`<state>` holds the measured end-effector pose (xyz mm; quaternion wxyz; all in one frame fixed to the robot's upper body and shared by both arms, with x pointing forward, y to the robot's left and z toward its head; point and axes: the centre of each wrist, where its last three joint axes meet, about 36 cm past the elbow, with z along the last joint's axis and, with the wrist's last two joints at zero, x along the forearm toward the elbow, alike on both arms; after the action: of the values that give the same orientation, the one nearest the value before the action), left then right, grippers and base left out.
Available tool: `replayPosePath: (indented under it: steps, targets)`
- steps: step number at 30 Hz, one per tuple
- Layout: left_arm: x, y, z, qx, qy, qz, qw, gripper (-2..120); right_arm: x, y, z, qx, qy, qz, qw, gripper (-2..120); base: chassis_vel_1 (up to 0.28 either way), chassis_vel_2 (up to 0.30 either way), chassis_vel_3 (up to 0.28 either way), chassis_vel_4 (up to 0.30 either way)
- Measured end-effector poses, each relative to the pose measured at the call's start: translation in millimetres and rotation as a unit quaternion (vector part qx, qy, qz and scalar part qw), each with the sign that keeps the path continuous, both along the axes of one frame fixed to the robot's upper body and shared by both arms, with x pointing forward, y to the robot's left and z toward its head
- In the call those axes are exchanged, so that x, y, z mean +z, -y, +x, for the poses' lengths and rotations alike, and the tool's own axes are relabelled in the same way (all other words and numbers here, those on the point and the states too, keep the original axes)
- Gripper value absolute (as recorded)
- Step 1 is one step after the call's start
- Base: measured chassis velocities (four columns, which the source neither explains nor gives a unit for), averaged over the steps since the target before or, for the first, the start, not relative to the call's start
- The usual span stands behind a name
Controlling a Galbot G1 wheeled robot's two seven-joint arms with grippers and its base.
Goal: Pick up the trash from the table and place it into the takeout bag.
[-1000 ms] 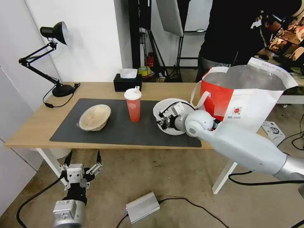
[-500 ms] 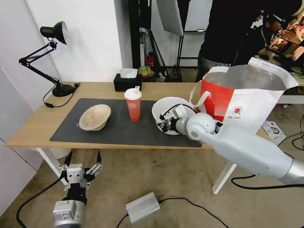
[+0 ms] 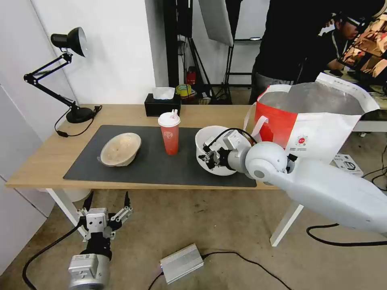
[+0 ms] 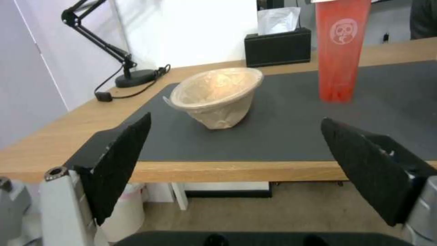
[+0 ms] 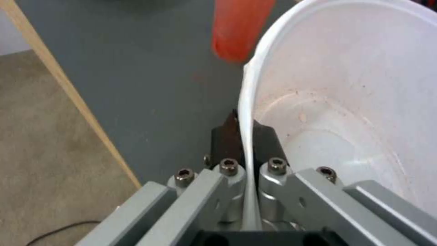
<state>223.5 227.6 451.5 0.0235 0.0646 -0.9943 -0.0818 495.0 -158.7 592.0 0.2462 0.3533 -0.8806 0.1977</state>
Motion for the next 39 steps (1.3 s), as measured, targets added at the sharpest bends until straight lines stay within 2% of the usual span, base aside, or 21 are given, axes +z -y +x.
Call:
replayPosePath:
  steps: [16,24,39]
  targets:
    - [1.7,-1.0,-0.2,0.002,0.001,0.002,1.0,100,38.8,-13.5,-31.1,0.054,0.037,0.012,0.998,0,0.0,0.0,0.0,0.0]
    - [2.1,-1.4,-0.5,0.002,0.001,0.002,1.0,100,71.6,-17.2,-46.3,0.081,0.057,0.027,0.995,0,0.0,0.0,0.0,0.0]
    - [2.5,-1.5,-0.7,0.002,0.003,0.003,1.0,100,124.4,-4.5,-43.1,0.079,0.102,0.025,0.991,0,0.0,0.0,0.0,0.0]
